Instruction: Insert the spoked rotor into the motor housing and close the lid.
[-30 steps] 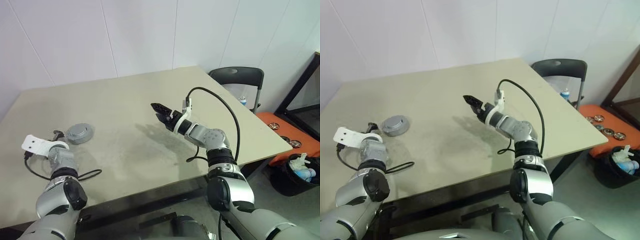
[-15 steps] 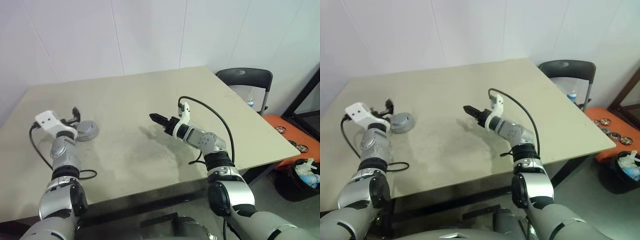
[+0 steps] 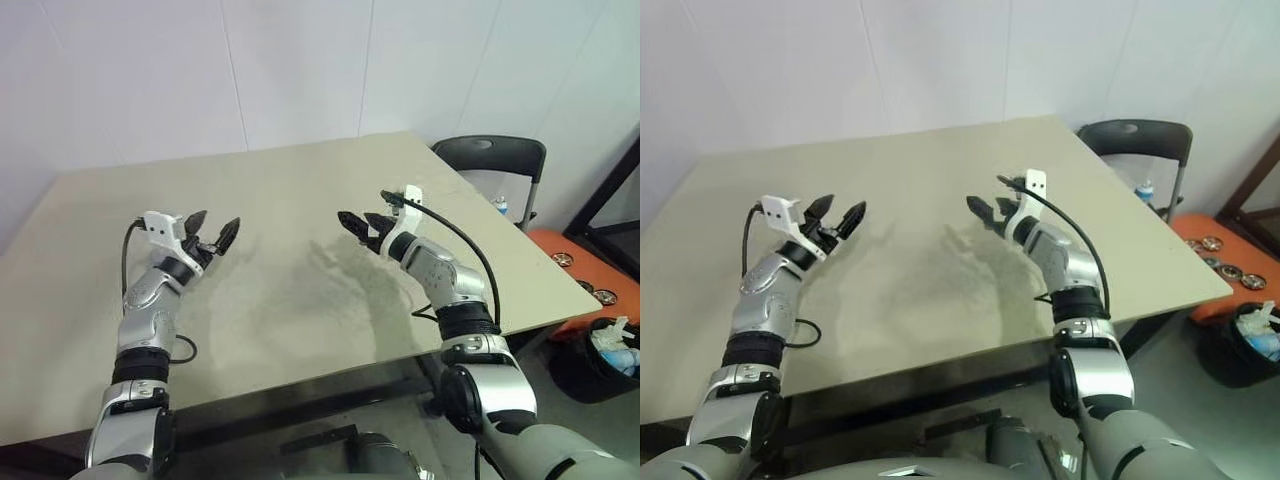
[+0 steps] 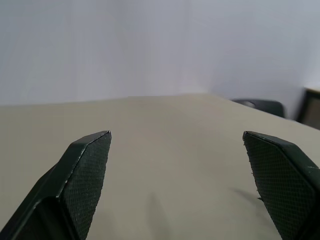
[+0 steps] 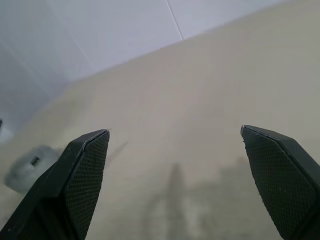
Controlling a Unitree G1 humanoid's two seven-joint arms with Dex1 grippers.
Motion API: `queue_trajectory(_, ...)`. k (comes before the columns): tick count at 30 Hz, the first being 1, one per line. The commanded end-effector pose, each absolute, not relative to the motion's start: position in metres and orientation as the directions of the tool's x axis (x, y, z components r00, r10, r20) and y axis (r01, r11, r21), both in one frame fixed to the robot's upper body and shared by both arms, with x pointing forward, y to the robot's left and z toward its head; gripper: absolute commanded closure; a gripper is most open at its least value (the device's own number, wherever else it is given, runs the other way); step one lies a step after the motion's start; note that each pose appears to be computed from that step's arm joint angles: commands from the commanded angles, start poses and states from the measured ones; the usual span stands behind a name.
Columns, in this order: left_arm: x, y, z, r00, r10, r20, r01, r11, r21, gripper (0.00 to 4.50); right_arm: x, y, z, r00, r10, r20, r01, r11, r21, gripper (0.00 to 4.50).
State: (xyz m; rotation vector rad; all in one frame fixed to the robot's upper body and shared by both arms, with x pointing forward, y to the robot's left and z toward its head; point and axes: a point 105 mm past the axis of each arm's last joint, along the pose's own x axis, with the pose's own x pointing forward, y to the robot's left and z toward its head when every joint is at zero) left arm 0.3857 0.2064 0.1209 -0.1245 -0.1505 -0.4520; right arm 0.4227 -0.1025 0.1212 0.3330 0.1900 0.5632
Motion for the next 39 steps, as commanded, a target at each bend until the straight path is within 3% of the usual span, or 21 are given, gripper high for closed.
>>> queue_trajectory(1,0.387,0.196,0.144,0.846,-0.494,0.2,0.506,0.862,-0.01,0.0,0.422,-0.112,0.15,0.841,0.541,-0.015,-0.522,0.818,0.243,0.1)
queue_trajectory(10,0.383,0.188,0.143,0.826,-0.536,0.175,0.541,0.841,0.025,0.0,0.418,-0.136,0.15,0.873,0.488,-0.014,-0.48,0.863,0.158,0.1)
queue_trajectory(29,0.362,0.189,0.128,0.825,-0.551,0.13,0.55,0.834,0.046,0.0,0.418,-0.122,0.144,0.846,0.532,-0.027,-0.53,0.846,0.062,0.1)
queue_trajectory(39,0.37,0.18,0.13,0.807,-0.578,0.121,0.576,0.816,0.059,0.0,0.417,-0.128,0.143,0.864,0.503,-0.018,-0.502,0.864,0.039,0.1)
